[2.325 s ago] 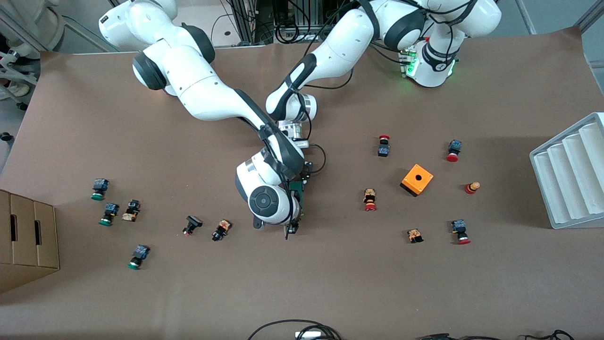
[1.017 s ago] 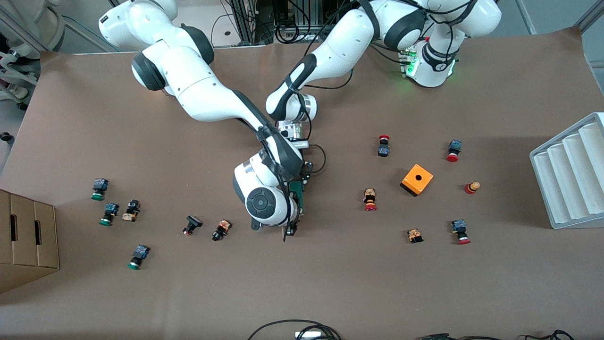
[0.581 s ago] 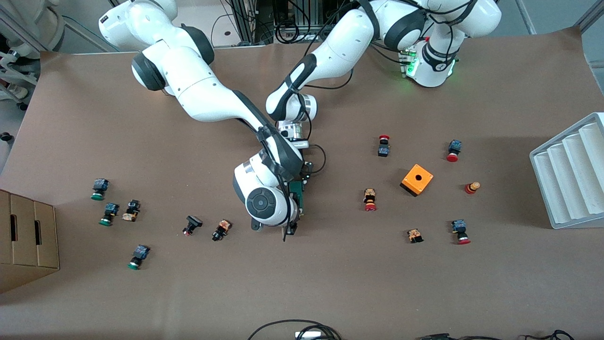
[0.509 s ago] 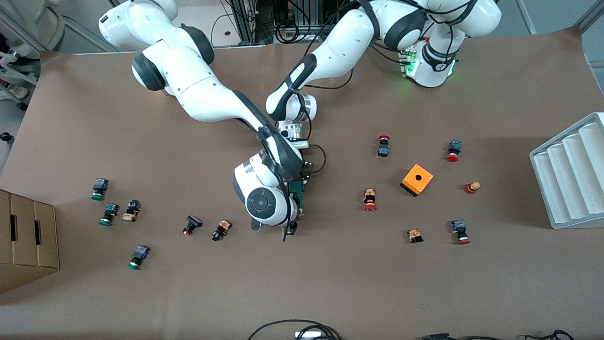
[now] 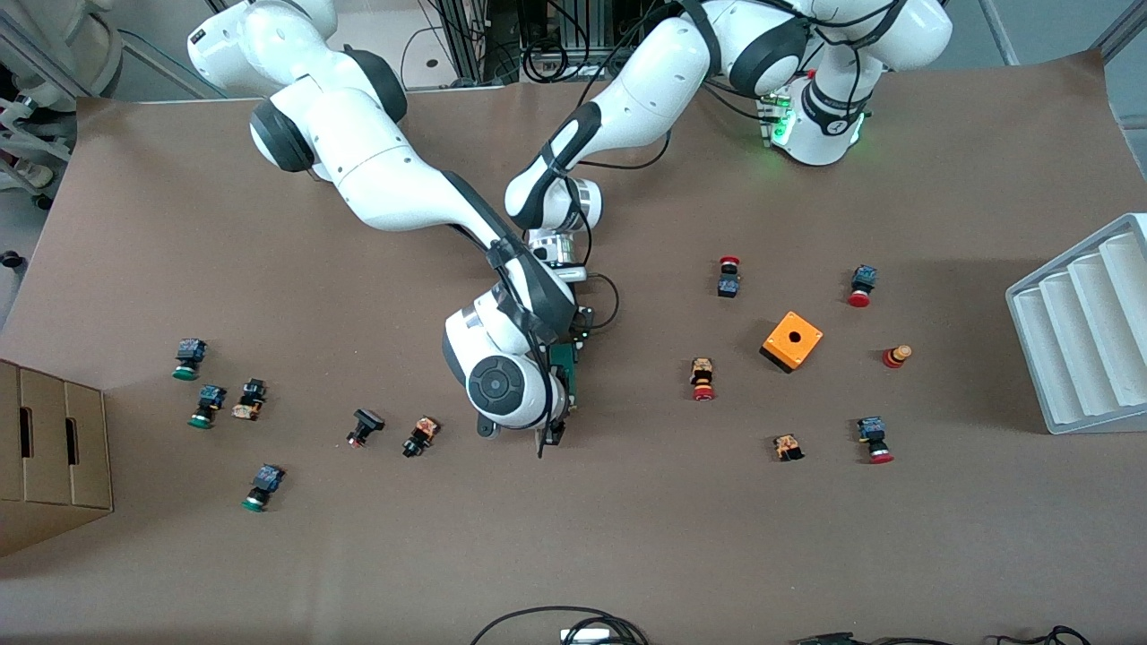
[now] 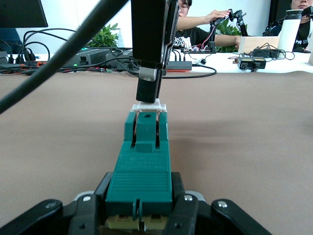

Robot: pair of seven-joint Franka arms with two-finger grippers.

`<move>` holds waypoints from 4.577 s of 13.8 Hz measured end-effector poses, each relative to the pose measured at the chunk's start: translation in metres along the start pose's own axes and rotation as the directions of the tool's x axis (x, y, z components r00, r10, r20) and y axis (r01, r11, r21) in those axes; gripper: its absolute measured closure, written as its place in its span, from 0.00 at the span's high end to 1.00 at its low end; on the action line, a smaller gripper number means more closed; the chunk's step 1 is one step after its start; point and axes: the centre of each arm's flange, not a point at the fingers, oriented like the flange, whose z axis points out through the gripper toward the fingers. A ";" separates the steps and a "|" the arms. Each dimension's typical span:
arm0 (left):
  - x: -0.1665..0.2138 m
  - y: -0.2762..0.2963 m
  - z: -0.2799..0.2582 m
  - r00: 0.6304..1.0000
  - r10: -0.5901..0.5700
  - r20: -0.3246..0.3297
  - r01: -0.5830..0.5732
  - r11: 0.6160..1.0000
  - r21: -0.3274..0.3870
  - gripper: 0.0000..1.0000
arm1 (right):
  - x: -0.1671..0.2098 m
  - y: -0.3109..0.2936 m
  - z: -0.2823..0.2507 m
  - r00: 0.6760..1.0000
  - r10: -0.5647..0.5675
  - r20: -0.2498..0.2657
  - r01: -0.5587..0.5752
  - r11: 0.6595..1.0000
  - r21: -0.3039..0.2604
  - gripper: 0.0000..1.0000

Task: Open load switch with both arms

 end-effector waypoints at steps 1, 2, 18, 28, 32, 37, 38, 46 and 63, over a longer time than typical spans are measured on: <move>0.000 0.000 0.000 1.000 0.000 0.000 0.000 1.000 0.000 0.53 | 0.000 0.000 0.000 1.000 0.000 0.000 0.000 1.000 0.001 0.23; 0.000 0.000 0.000 1.000 0.000 0.000 0.000 1.000 0.000 0.53 | 0.001 -0.001 0.000 1.000 0.001 0.000 -0.001 1.000 0.001 0.29; 0.000 0.000 0.000 1.000 0.000 0.000 0.000 1.000 0.000 0.53 | 0.001 -0.001 0.002 1.000 0.026 0.002 -0.026 1.000 -0.003 0.28; 0.000 0.000 0.001 1.000 -0.001 0.000 0.001 1.000 0.001 0.53 | 0.002 0.003 0.012 0.999 0.032 0.004 -0.032 0.999 -0.019 0.28; 0.000 0.000 0.001 1.000 -0.001 0.000 0.001 1.000 0.001 0.53 | 0.003 0.002 0.011 0.999 0.036 0.009 -0.036 0.999 -0.022 0.28; 0.001 0.000 0.001 1.000 0.001 0.000 -0.001 1.000 0.001 0.53 | 0.004 0.000 0.009 0.999 0.042 0.019 -0.041 0.999 -0.017 0.18; 0.001 0.000 0.001 1.000 0.001 0.000 -0.001 1.000 0.001 0.53 | 0.004 0.000 0.008 0.999 0.042 0.019 -0.042 0.999 -0.017 0.18; 0.001 0.000 0.001 1.000 0.002 0.000 -0.002 1.000 0.001 0.52 | 0.001 0.002 -0.003 0.999 0.042 0.029 -0.041 0.999 -0.014 0.18; 0.000 0.000 0.001 1.000 0.005 0.000 -0.005 1.000 0.001 0.52 | 0.006 0.002 0.004 0.998 0.058 0.034 -0.057 0.998 -0.027 0.29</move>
